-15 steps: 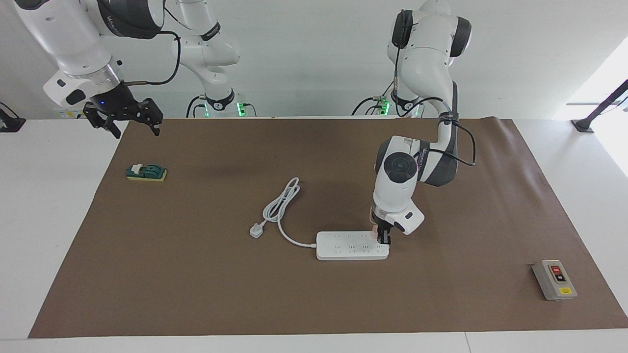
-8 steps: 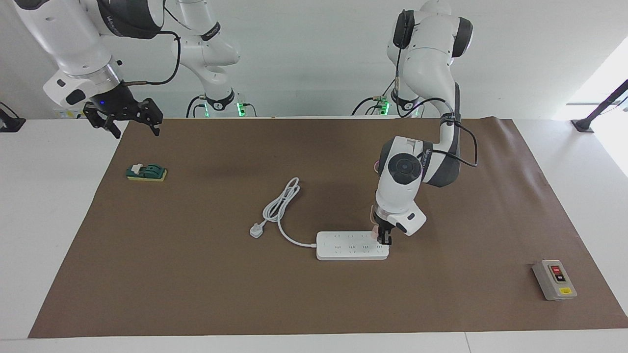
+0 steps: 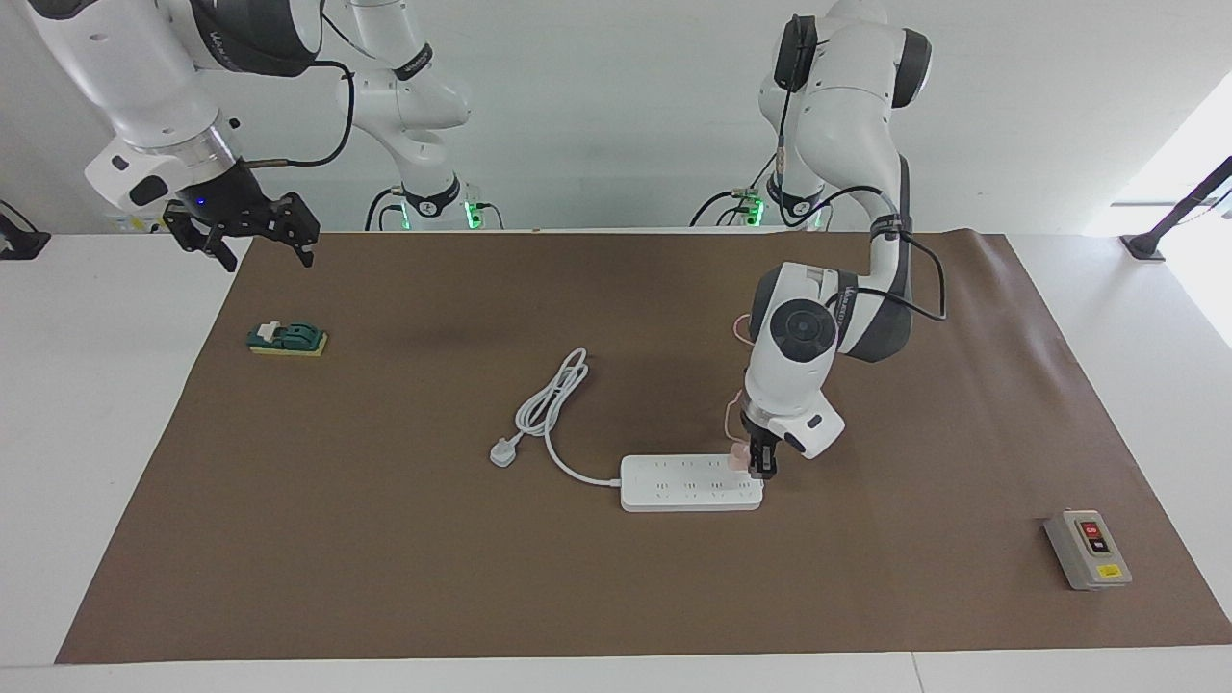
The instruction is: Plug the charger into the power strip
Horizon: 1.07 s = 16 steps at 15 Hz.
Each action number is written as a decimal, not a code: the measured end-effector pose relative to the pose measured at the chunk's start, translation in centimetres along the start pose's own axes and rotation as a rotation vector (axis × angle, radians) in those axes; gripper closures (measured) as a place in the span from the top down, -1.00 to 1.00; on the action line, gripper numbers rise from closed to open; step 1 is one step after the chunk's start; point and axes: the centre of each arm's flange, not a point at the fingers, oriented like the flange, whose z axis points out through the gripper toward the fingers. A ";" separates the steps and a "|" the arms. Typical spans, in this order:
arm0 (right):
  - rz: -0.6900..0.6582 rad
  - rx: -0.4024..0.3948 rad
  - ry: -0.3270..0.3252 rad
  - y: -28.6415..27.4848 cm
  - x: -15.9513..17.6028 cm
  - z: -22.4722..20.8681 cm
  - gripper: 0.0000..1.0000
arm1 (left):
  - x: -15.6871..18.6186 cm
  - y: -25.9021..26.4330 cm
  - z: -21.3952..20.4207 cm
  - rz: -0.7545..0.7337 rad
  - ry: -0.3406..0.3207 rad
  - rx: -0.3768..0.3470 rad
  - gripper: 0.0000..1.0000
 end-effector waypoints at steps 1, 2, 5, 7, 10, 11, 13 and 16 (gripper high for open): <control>0.000 0.000 0.000 0.0 0.0 0.0 1.00 | 1.3 0.0 -2.1 -0.011 -0.005 -0.025 0.89; 0.000 0.000 0.000 0.0 0.0 0.0 1.00 | 2.7 -0.1 -4.3 -0.014 -0.010 -0.052 1.00; 0.000 0.000 0.000 0.0 0.0 0.0 1.00 | 8.3 -0.6 -9.9 -0.020 -0.017 -0.113 1.00; 0.000 0.000 0.000 0.0 0.0 0.0 1.00 | 13.3 -1.4 -12.2 0.024 -0.011 -0.120 1.00; 0.000 0.000 0.000 0.0 0.0 0.0 1.00 | 20.5 -3.0 -14.5 0.144 0.002 -0.114 1.00; 0.000 0.000 0.000 0.0 0.0 0.0 1.00 | 22.6 -3.6 -15.1 0.191 0.008 -0.118 1.00; 0.000 0.000 0.000 0.0 0.0 0.0 1.00 | 25.9 -4.8 -16.3 0.323 0.021 -0.118 1.00; 0.000 0.000 0.000 0.0 0.0 0.0 1.00 | 28.8 -7.3 -18.0 0.648 0.043 -0.052 1.00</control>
